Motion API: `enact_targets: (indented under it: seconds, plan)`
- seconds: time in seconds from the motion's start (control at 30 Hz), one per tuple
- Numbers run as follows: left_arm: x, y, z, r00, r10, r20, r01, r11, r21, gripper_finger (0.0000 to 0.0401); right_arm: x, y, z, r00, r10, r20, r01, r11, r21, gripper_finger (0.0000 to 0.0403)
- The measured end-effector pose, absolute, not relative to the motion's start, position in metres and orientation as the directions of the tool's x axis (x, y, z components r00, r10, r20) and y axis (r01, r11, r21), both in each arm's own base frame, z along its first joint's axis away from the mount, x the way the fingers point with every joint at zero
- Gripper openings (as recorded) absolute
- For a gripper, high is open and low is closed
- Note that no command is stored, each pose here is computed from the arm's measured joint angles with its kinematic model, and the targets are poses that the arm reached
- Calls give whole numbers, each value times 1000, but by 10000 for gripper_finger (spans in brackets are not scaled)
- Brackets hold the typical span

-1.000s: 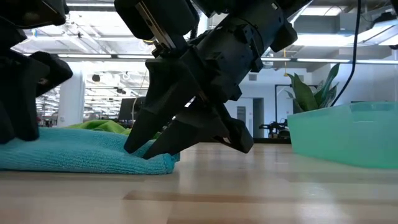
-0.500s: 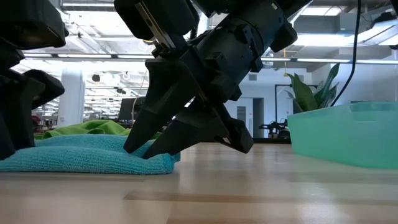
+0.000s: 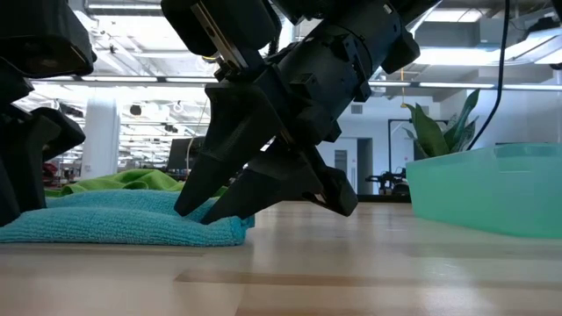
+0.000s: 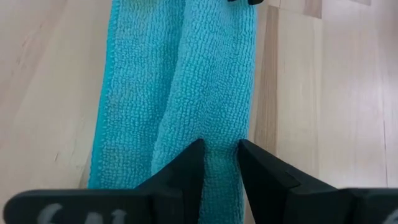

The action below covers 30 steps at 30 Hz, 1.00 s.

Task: Roll microfiber towels into tight, uniform cylinder then place into a basket
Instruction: Roll the blue microfiber towel

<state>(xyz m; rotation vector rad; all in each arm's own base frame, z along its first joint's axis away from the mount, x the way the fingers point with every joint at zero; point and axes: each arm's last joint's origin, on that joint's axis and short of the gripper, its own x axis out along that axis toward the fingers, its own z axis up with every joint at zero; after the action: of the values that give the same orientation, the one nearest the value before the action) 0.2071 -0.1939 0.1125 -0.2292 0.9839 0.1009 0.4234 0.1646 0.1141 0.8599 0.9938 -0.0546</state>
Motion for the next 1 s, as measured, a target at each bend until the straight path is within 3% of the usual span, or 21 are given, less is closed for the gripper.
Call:
enact_targets:
  seconds: [0.4,0.57,1.0]
  plan:
    - [205,-202,149,680,-68,-730,-45,990,-133,98,423,165,114,572,329,-751,416,673,611,118]
    - [205,-202,156,748,8,-664,-63,996,-59,98,423,165,114,573,328,-751,415,673,612,118]
    - [210,-200,111,658,46,-751,-132,990,-54,98,424,165,114,573,329,-751,420,669,614,118]
